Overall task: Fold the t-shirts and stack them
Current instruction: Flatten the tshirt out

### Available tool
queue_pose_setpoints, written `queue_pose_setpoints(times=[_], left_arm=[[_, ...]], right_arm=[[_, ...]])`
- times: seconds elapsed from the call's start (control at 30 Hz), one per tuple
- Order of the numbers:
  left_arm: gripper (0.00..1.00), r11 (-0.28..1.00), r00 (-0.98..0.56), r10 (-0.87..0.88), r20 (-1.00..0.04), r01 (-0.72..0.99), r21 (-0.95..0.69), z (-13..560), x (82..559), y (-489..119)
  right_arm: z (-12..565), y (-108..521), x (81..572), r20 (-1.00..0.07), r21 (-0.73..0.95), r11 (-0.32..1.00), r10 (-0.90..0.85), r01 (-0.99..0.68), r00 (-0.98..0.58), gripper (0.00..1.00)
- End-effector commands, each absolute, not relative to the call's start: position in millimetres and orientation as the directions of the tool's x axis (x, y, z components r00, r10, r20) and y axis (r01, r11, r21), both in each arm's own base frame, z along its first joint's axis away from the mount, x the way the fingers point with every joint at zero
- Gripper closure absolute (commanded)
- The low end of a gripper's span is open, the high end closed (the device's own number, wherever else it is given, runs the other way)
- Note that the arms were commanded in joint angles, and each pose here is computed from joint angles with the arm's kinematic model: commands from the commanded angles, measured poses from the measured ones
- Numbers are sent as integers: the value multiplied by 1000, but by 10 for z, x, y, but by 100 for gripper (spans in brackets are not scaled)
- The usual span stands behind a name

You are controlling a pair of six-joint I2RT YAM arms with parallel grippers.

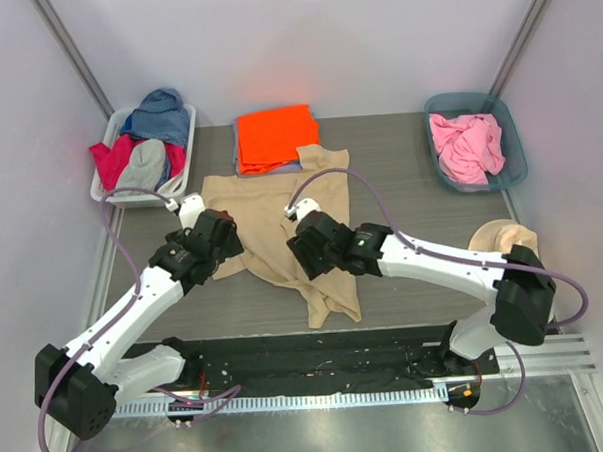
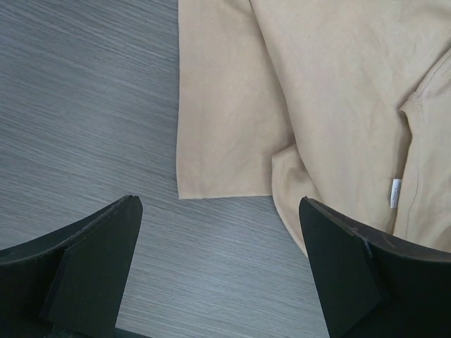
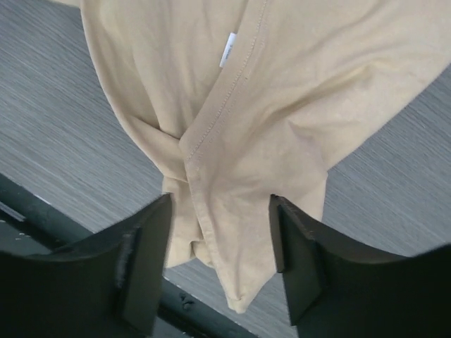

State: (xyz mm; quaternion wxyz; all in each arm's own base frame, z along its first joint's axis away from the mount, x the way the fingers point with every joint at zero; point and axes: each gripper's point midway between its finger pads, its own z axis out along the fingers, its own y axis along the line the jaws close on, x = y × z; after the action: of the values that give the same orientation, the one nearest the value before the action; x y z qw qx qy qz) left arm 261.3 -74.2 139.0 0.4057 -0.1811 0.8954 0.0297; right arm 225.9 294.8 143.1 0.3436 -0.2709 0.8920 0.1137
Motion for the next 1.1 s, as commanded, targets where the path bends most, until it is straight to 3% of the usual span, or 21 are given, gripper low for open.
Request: queue_pose_setpoints(times=[0.0, 0.2, 0.77, 0.93, 1.07], left_arm=[[0, 924, -593, -326, -736, -365, -116, 1387, 2532, -705], [0, 922, -597, -341, -726, -363, -135, 1337, 2440, -689], [0, 919, -585, -347, -733, -369, -140, 1365, 2324, -604], [0, 918, -580, -347, -737, -372, -140, 1369, 2304, -579], [0, 917, -578, -348, -738, -374, -140, 1368, 2291, -565]], right_arm=[[1337, 3080, 2305, -664, -152, 750, -560, -644, -496, 42], [1031, 3243, 2206, -582, -252, 661, -687, -707, -435, 41], [664, 3266, 2177, -517, -267, 633, -730, -727, -446, 42], [558, 3259, 2177, -503, -272, 633, -736, -725, -453, 51], [510, 3246, 2192, -498, -278, 641, -733, -715, -464, 68]])
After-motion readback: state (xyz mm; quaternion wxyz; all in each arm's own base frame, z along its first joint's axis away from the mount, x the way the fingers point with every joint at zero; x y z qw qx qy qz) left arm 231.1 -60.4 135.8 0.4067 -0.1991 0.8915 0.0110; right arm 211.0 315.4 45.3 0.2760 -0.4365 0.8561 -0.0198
